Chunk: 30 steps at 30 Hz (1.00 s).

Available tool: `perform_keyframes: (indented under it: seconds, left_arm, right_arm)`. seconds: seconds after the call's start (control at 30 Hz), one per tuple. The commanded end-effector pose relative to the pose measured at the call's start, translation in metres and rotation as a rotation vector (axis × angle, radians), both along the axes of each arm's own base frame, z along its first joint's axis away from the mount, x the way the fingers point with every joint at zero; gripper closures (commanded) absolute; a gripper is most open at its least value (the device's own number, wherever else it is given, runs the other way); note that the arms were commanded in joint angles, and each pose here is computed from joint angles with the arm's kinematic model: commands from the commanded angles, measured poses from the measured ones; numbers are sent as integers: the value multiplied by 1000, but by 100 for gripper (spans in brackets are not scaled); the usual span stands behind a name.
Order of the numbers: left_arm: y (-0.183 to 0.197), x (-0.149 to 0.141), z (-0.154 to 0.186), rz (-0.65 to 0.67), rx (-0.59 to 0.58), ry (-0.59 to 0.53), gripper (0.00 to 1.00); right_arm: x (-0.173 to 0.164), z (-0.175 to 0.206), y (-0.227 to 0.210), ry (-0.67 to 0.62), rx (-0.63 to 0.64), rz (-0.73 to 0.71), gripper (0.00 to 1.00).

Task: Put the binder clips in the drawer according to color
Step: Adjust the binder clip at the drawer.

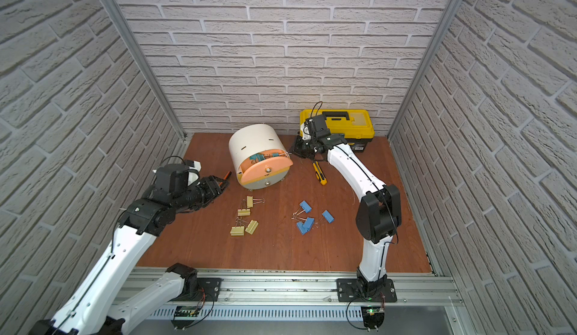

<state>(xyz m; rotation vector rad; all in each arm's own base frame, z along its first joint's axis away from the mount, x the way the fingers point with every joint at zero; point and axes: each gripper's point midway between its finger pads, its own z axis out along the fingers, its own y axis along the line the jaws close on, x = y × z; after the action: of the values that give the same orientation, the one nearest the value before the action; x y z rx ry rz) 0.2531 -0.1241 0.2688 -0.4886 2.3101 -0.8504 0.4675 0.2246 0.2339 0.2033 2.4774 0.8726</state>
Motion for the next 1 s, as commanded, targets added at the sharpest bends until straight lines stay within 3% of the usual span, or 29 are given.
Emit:
perform_keyframes:
  seconds: [0.0, 0.4, 0.97]
  left_arm:
    - [1, 3, 12, -3, -2, -43, 43]
    - [1, 2, 11, -1, 0, -41, 43]
    - [4, -3, 11, 4, 4, -42, 43]
  right_arm:
    - [0, 27, -2, -77, 19, 4, 97]
    - [5, 58, -8, -150, 77, -10, 96]
    - [2, 14, -22, -44, -29, -39, 97]
